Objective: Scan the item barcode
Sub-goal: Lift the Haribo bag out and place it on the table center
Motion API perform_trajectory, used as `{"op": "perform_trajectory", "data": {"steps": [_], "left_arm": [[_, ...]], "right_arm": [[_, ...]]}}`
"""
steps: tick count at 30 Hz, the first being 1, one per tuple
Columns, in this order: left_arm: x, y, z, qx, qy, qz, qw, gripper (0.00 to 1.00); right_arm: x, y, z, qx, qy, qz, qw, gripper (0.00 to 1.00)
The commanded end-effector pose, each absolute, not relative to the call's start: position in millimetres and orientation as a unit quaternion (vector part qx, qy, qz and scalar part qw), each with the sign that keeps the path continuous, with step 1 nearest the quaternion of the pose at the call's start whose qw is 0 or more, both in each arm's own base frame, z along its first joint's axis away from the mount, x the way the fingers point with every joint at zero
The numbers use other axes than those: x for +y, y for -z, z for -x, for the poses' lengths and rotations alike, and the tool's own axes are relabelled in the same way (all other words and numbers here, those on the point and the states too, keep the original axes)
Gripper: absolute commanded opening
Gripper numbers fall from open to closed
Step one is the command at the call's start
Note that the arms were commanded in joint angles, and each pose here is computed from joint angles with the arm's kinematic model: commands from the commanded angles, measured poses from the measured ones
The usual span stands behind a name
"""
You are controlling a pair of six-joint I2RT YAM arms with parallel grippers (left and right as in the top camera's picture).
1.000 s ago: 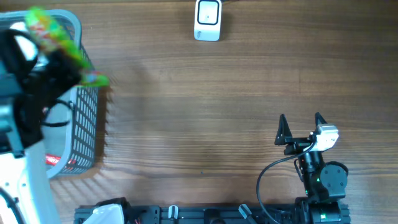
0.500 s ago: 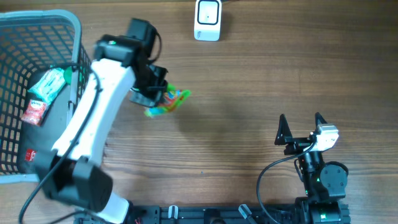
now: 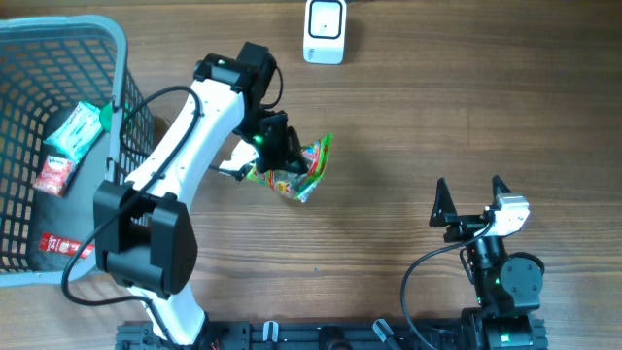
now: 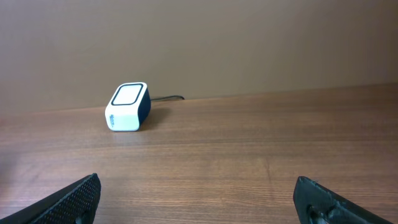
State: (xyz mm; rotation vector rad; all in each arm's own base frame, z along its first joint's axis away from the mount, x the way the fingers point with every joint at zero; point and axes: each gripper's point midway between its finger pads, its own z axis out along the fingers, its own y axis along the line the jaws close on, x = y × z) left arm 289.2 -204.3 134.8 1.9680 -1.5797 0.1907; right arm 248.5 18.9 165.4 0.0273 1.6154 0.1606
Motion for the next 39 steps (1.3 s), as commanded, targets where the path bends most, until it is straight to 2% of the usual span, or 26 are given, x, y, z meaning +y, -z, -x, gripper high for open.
{"op": "perform_trajectory", "data": {"steps": [1,5,8,30,32,33,35,37,39], "left_arm": [[-205,-146,-271,-0.605,-0.070,-0.703,0.367,0.04],[-198,-165,-235,-0.652,-0.056,-0.627,0.422,0.04],[-198,-166,-232,-0.712,-0.096,-0.557,0.417,0.04],[-207,-170,-239,-0.631,-0.072,-0.635,0.439,0.04],[-208,-164,-249,-0.647,-0.091,-0.630,0.420,0.04],[-209,-144,-285,-0.702,-0.150,-0.607,0.339,0.04],[-202,-128,-314,-0.753,-0.173,-0.583,0.253,0.04],[-175,-107,-344,-0.805,-0.133,-0.567,0.111,0.04],[-154,-97,-347,-0.823,-0.067,-0.563,0.032,0.05]], "right_arm": [[19,-166,-249,0.720,-0.076,-0.018,0.689,1.00],[19,-166,-249,0.721,-0.076,-0.017,0.689,1.00],[19,-166,-249,0.721,-0.076,-0.017,0.689,0.99],[19,-166,-249,0.721,-0.076,-0.017,0.689,1.00],[19,-166,-249,0.720,-0.076,-0.017,0.689,1.00],[19,-166,-249,0.721,-0.076,-0.017,0.689,1.00],[19,-166,-249,0.721,-0.076,-0.017,0.689,1.00],[19,-166,-249,0.721,-0.076,-0.017,0.689,1.00],[19,-166,-249,0.720,-0.076,-0.017,0.689,1.00]]}}
